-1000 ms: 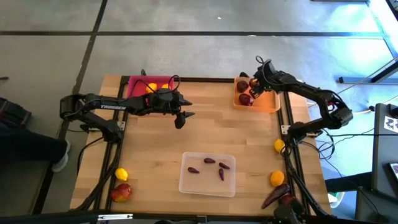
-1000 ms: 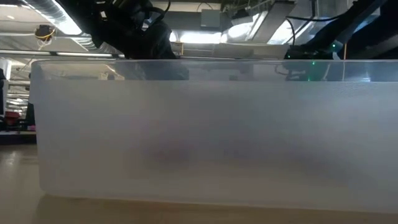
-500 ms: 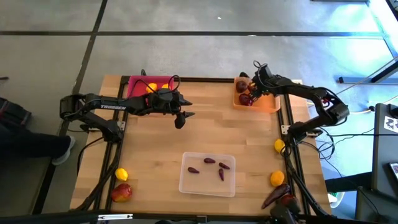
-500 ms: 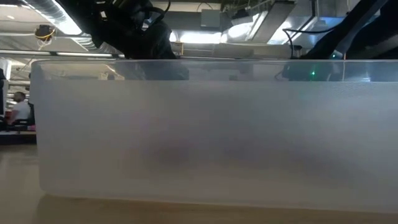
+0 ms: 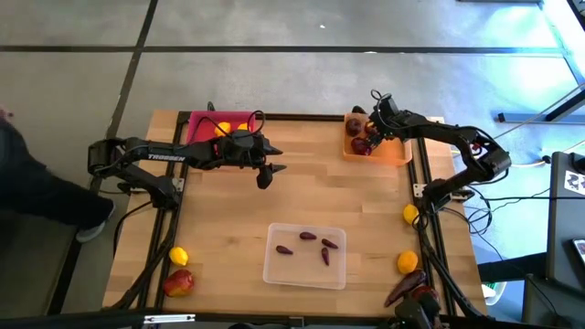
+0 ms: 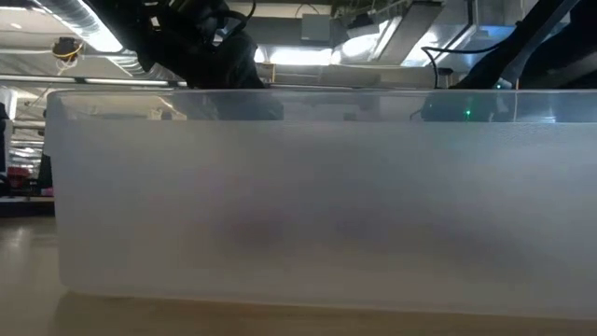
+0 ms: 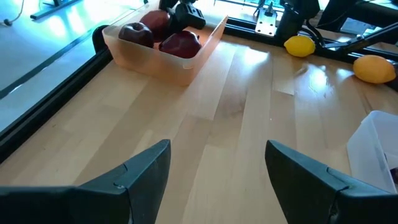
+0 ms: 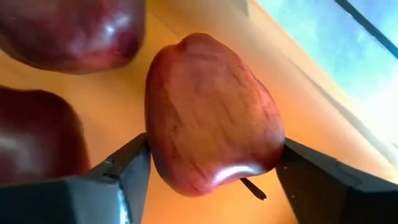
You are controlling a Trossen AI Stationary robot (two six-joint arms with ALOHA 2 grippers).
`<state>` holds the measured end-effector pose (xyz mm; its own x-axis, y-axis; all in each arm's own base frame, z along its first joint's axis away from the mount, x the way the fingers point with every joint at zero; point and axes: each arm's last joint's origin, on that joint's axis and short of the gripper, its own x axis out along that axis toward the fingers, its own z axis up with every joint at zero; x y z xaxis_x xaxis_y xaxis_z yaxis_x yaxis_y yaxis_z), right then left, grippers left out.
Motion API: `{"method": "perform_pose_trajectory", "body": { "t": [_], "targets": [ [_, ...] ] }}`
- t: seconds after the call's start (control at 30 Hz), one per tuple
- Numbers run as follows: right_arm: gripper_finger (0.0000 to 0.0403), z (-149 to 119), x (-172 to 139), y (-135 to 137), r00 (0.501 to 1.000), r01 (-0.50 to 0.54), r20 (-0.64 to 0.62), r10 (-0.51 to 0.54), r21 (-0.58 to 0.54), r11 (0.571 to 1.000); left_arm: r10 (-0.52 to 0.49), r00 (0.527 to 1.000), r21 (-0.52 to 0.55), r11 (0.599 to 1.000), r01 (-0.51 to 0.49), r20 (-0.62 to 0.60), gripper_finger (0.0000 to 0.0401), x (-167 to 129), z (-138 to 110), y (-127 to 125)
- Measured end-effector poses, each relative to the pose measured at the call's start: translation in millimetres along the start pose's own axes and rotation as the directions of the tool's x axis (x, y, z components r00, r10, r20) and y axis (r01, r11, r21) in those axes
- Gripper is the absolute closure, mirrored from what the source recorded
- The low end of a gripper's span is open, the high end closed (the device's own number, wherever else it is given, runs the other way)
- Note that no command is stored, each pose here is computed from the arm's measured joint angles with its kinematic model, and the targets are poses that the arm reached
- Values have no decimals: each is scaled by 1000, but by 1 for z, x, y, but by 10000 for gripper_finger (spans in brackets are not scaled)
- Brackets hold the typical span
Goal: Sort produce into baskets
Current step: Put the apple into the orange bin, then put the lemon into the red bin
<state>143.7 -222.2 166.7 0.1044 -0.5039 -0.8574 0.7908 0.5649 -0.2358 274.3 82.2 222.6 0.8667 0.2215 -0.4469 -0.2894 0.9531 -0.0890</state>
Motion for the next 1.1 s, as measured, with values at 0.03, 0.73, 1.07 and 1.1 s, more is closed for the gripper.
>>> {"method": "perform_pose_trajectory", "body": {
  "t": [0.03,0.73,1.07,1.1],
  "targets": [
    [111,0,-1,-1,1000,11,-6,-11,-3,1000,0,1000,0,1000,0,0,143,0,0,0],
    [72,10,-163,47,865,-211,428,263,-166,963,-167,948,-32,986,164,-271,143,-59,17,-65],
    [72,-6,-189,91,769,-348,426,476,-345,872,-256,792,-101,965,242,-553,143,-90,-16,-117],
    [72,-7,-190,94,762,-354,424,489,-359,864,-255,770,-109,965,237,-584,143,-94,-20,-121]
  ]
}}
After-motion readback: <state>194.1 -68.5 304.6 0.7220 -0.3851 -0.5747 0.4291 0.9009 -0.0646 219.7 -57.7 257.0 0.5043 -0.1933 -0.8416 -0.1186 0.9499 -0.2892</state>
